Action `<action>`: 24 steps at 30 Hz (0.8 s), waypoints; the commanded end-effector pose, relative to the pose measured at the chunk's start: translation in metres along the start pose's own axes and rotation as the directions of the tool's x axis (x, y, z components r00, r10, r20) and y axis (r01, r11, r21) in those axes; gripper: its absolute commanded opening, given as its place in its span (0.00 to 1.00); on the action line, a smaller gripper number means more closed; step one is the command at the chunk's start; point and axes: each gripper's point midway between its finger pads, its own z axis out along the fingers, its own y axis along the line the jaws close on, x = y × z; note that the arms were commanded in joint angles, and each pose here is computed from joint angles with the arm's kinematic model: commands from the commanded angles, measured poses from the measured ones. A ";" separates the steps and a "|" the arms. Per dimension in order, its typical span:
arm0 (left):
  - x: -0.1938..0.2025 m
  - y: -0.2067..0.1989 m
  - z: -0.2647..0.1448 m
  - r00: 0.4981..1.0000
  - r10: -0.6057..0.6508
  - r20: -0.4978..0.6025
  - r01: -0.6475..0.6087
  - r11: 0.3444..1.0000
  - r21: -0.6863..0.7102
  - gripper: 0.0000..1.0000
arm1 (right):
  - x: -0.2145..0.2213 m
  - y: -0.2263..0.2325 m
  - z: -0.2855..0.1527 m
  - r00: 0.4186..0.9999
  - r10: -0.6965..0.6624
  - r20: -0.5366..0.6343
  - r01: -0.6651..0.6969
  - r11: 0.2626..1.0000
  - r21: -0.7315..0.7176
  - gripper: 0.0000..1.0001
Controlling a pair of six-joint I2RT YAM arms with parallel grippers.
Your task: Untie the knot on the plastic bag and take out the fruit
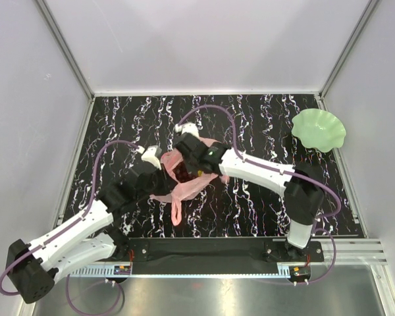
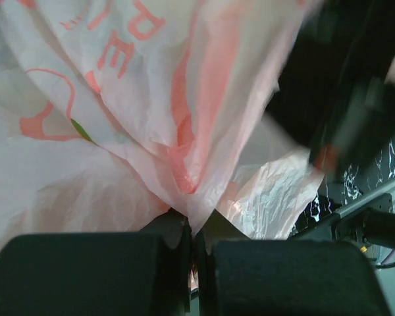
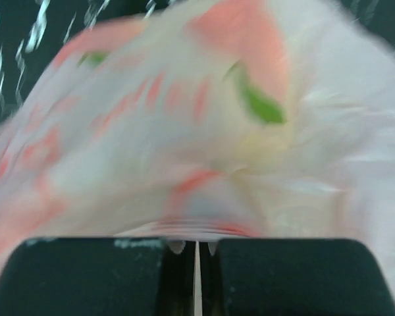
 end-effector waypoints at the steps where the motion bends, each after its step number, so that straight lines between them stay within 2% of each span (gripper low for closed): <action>1: 0.012 -0.007 0.000 1.000 -0.012 -0.016 0.013 0.998 0.061 0.00 | -0.086 -0.040 0.002 0.960 0.167 0.223 -0.178 0.984 0.032 0.00; 8: 0.040 -0.004 0.006 0.998 -0.007 -0.067 0.012 0.997 0.070 0.00 | -0.163 -0.092 0.027 0.911 0.245 0.332 -0.280 0.958 0.062 0.00; 10: 0.044 -0.006 0.006 0.997 0.000 -0.073 0.006 0.997 0.077 0.00 | -0.163 -0.104 0.044 0.918 0.245 0.312 -0.288 0.953 0.098 0.00; 11: 0.047 -0.005 0.006 0.997 0.003 -0.081 0.004 0.997 0.077 0.00 | -0.177 -0.115 0.042 0.905 0.261 0.335 -0.310 0.945 0.102 0.00; 15: 0.055 -0.002 0.007 0.995 0.010 -0.094 -0.003 0.998 0.068 0.00 | -0.173 -0.147 0.055 0.907 0.279 0.314 -0.342 0.925 0.165 0.00; 17: 0.056 -0.001 0.008 0.996 0.012 -0.094 -0.006 0.998 0.062 0.00 | -0.165 -0.151 0.048 0.909 0.279 0.310 -0.339 0.928 0.158 0.00; 18: 0.054 0.000 0.008 0.997 0.012 -0.082 -0.008 0.998 0.056 0.00 | -0.174 -0.149 0.041 0.892 0.276 0.359 -0.339 0.932 0.126 0.00; 19: 0.052 0.000 0.008 0.997 0.016 -0.076 -0.012 0.999 0.052 0.00 | -0.185 -0.151 0.015 0.869 0.282 0.406 -0.349 0.932 0.099 0.00; 20: 0.052 0.001 0.010 0.997 0.022 -0.078 -0.019 0.999 0.043 0.00 | -0.173 -0.150 0.015 0.881 0.273 0.386 -0.331 0.939 0.090 0.00; 22: 0.042 -0.001 0.011 0.998 0.037 -0.055 -0.035 0.999 0.026 0.00 | -0.182 -0.139 -0.016 0.877 0.249 0.410 -0.276 0.961 0.007 0.00; 24: 0.037 0.000 0.015 0.997 0.058 -0.045 -0.058 0.998 0.004 0.00 | -0.166 -0.113 -0.028 0.919 0.224 0.324 -0.196 0.974 -0.118 0.00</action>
